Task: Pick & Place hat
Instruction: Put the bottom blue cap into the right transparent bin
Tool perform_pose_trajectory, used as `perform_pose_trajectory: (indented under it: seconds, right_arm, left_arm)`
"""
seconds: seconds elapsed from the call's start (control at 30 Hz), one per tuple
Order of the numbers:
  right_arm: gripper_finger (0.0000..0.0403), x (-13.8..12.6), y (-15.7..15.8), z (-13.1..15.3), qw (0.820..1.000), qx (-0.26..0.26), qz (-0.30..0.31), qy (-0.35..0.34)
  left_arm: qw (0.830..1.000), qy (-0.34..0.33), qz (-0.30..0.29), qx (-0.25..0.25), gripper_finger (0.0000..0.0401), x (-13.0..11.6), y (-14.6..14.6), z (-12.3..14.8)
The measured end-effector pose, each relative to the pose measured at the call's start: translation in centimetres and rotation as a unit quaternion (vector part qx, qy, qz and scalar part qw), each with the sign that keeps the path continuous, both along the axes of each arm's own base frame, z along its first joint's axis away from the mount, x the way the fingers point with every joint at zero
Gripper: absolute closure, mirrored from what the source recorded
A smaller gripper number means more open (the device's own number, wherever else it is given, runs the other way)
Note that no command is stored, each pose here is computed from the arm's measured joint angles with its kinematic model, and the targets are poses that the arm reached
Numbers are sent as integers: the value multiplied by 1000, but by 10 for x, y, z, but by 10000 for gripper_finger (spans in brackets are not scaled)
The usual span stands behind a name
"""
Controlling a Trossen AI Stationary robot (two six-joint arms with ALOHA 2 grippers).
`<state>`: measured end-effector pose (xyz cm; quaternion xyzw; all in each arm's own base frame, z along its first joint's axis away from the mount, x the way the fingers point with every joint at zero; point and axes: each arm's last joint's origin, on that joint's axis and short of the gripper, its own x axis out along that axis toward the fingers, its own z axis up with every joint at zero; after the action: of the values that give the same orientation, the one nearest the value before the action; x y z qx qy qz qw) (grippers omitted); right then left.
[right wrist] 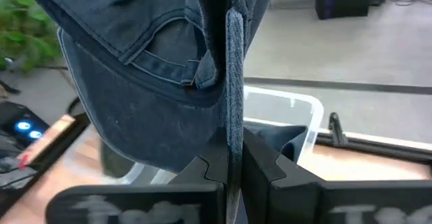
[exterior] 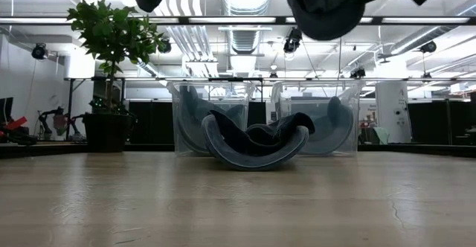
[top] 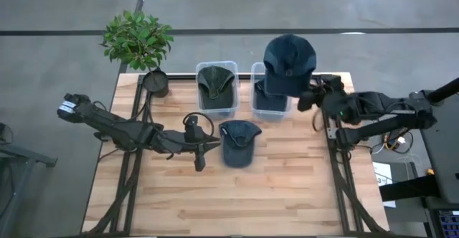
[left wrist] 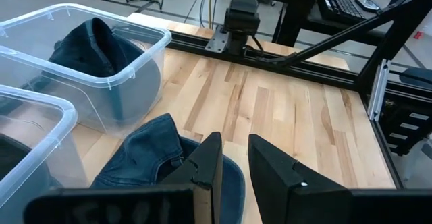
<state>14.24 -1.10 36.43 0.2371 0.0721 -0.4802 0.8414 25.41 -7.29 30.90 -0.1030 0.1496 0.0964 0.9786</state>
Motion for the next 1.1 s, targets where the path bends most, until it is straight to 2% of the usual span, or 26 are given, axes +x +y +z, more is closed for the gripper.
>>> perform_pose_trajectory:
  seconds: [0.1,0.4,0.63,0.9,1.1]
  right_arm:
    - [390,7,-17,0,1000,12,-5,14]
    - [390,31,-60,-20,992,114,26,55]
    - [390,42,-86,-38,982,167,15,82]
    - [390,44,-102,-65,971,222,5,89]
    - [390,42,-107,-86,964,256,-6,71]
  left_arm:
    - [1000,0,0,0,335,0,0,0]
    - [1000,3,-3,8,335,0,0,0]
    - [1000,5,-4,13,335,0,0,-1]
    - [998,11,-18,53,335,-2,0,1]
    - [998,13,-21,63,335,-2,1,1]
